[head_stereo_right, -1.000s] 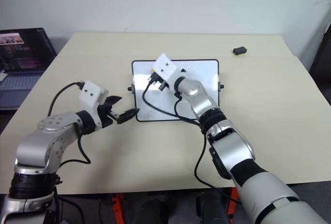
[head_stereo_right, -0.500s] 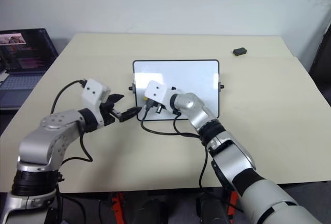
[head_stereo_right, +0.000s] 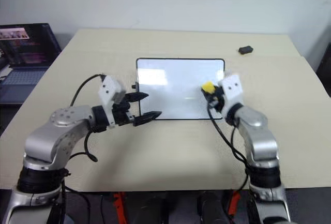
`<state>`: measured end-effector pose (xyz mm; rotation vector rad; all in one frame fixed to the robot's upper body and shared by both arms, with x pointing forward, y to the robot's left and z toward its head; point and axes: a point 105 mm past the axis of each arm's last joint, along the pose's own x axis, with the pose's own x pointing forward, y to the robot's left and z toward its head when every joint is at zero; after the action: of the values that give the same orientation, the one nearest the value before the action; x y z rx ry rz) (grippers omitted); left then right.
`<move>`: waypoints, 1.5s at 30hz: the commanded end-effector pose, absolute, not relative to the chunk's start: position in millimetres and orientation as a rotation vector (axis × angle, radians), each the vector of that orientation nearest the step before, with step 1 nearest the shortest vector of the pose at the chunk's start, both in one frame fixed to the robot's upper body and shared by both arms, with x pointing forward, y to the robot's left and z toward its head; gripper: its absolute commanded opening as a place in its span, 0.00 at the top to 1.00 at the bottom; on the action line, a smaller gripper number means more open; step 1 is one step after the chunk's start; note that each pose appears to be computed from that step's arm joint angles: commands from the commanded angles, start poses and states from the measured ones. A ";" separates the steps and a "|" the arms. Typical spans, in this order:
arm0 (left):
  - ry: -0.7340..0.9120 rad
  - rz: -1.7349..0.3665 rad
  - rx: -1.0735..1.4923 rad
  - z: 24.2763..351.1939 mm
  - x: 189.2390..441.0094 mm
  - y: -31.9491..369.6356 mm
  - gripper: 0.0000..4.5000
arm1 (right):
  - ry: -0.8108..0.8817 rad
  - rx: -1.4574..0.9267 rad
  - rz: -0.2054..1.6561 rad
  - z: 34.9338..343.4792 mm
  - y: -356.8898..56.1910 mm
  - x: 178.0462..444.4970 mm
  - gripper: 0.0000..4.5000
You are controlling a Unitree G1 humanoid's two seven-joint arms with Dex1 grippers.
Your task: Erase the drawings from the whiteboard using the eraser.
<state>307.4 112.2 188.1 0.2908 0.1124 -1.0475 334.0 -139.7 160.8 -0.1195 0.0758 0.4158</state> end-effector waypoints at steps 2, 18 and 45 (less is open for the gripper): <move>0.085 -1.257 0.352 190.1 292.6 86.2 0.00 | 0.091 -0.064 0.191 158.9 -174.4 311.6 0.72; 0.054 -1.569 0.453 173.5 282.5 33.8 0.00 | 0.264 0.022 -0.044 103.8 -210.8 310.8 0.72; 0.018 -1.295 0.333 181.7 304.5 50.7 0.00 | 0.106 0.073 -0.001 127.6 -215.6 319.8 0.02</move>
<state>301.3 45.5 161.2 0.3503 0.1030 -1.3520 322.1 -217.4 100.7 0.0703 0.2253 -0.0187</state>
